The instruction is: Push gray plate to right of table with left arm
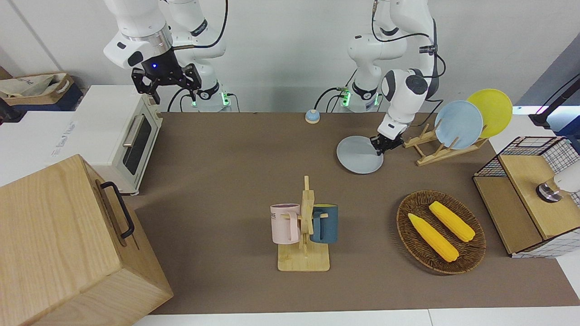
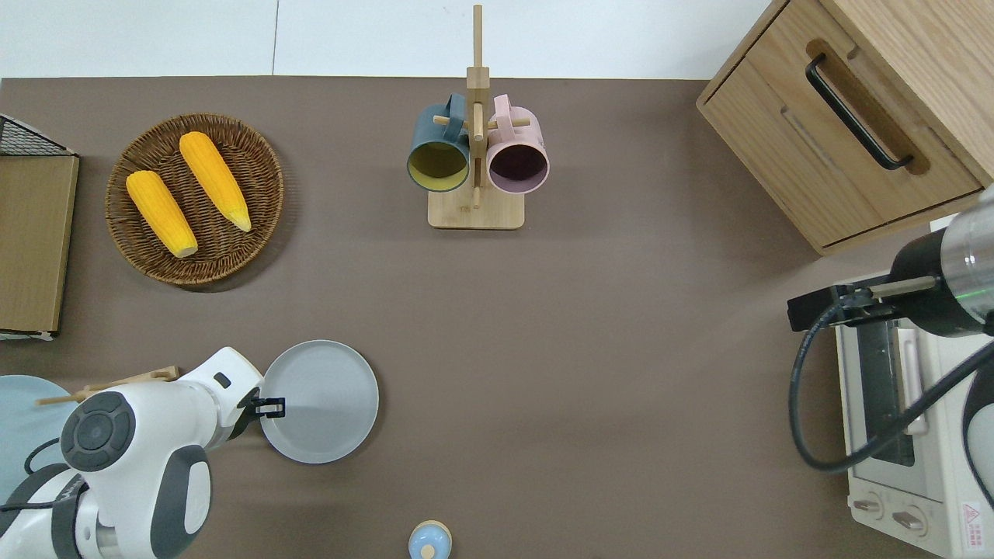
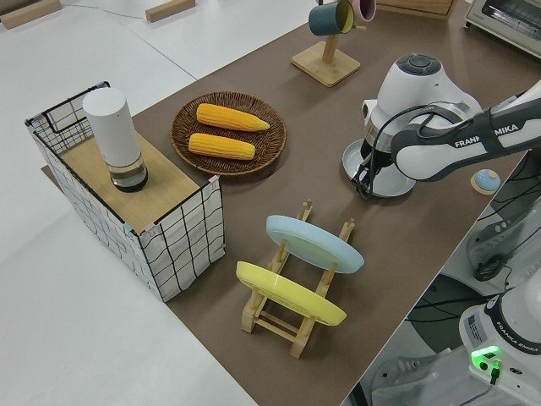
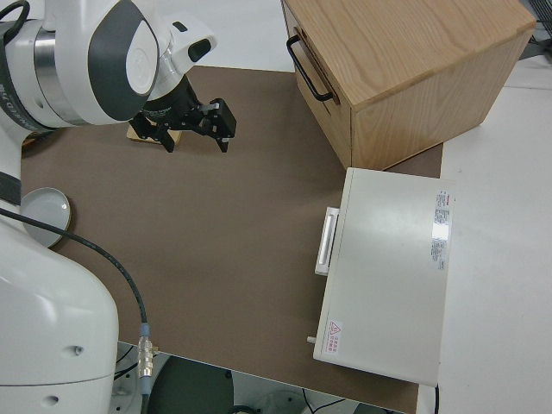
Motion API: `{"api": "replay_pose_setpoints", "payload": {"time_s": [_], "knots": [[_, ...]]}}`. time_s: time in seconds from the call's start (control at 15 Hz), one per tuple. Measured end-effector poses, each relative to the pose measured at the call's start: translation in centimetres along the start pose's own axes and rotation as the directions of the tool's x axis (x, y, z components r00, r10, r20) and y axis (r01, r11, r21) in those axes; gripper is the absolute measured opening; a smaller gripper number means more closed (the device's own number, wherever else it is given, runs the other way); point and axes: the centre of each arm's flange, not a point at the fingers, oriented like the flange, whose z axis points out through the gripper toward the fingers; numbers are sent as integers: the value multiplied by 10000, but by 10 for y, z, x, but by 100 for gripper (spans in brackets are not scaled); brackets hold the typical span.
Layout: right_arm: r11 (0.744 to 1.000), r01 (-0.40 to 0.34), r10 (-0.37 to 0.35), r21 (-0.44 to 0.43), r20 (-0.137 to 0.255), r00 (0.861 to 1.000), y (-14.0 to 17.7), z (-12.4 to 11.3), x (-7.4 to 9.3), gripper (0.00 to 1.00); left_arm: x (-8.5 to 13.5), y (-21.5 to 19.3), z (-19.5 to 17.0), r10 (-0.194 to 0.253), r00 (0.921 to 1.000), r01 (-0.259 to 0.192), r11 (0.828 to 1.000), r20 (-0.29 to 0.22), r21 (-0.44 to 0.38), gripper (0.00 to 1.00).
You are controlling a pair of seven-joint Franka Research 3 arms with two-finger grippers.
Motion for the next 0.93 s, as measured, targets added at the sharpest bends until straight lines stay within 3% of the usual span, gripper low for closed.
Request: {"api": "replay_pose_setpoints", "payload": {"time_s": [0.4, 0.73, 0.93], "knots": [[10000, 0, 0, 0, 0, 10000, 0, 0, 0, 99, 0, 5, -1, -277, 9996, 276, 9991, -9, -330, 4], [10000, 0, 0, 0, 0, 10000, 0, 0, 0, 99, 1, 52, 2, -106, 9999, 114, 9962, 94, -867, 4], [10000, 0, 0, 0, 0, 10000, 0, 0, 0, 99, 3, 84, 4, -265, 9996, 269, 9954, 57, -924, 4]]}}
